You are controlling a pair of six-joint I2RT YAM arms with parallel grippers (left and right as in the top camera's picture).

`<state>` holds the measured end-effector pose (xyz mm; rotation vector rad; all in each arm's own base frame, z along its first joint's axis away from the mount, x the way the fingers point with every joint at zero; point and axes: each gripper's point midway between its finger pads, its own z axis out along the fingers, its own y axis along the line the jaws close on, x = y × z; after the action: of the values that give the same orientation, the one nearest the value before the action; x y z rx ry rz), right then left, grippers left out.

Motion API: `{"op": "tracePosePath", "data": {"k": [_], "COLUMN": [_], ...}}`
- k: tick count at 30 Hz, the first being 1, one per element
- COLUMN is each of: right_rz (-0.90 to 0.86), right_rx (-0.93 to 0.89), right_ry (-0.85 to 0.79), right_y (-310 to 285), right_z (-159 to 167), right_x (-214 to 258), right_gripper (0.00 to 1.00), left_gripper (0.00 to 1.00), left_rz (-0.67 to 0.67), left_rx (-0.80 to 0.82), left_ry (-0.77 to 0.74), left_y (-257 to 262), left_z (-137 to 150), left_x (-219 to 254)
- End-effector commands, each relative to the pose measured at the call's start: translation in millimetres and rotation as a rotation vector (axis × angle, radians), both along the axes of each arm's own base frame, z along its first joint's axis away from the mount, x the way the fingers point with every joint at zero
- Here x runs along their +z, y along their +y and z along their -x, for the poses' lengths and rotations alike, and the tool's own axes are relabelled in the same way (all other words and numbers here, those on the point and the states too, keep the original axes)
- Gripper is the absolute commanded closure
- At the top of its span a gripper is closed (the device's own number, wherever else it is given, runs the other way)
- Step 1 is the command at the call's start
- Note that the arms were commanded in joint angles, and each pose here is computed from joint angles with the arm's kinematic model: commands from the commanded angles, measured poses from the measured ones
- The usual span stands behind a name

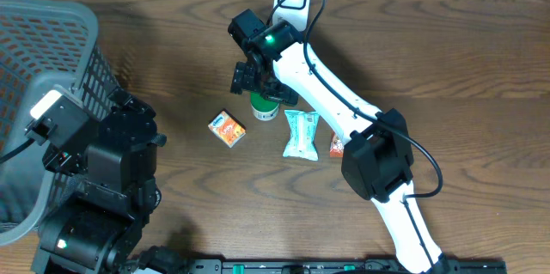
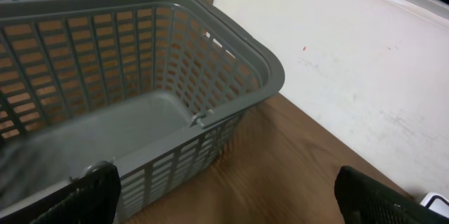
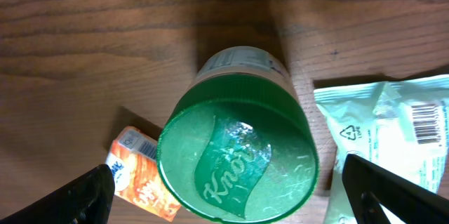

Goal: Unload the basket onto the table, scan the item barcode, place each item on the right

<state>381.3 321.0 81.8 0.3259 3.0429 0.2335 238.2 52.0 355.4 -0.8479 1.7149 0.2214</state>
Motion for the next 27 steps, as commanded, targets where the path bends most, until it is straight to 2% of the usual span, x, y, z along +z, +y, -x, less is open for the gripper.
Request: {"op": "tracePosePath", "data": {"k": [1,16,23,27], "right_rz": [0.036,0.038,0.056,0.066], "right_rx": [0.019,0.013,0.021,0.015], "right_ry": [0.005,0.012,0.113,0.124], "right_y": [-5,-3,-1,-1], "right_z": [2,1,14,17], "right_x": [-11,-35,-75,-80], "right_gripper": [0.01,0.01,0.01,0.03], "left_gripper": [0.02,0.02,0.02,0.02], "left_rz": [0.005,-0.004,-0.01,-0.017], "left_rx": [0.011,0.012,0.012,0.014], "left_ry": [-0.014,0.01,0.024,0.035], "left_y": [3,3,4,5], "left_z": [2,4,6,7], "left_x": [6,2,0,-2]}}
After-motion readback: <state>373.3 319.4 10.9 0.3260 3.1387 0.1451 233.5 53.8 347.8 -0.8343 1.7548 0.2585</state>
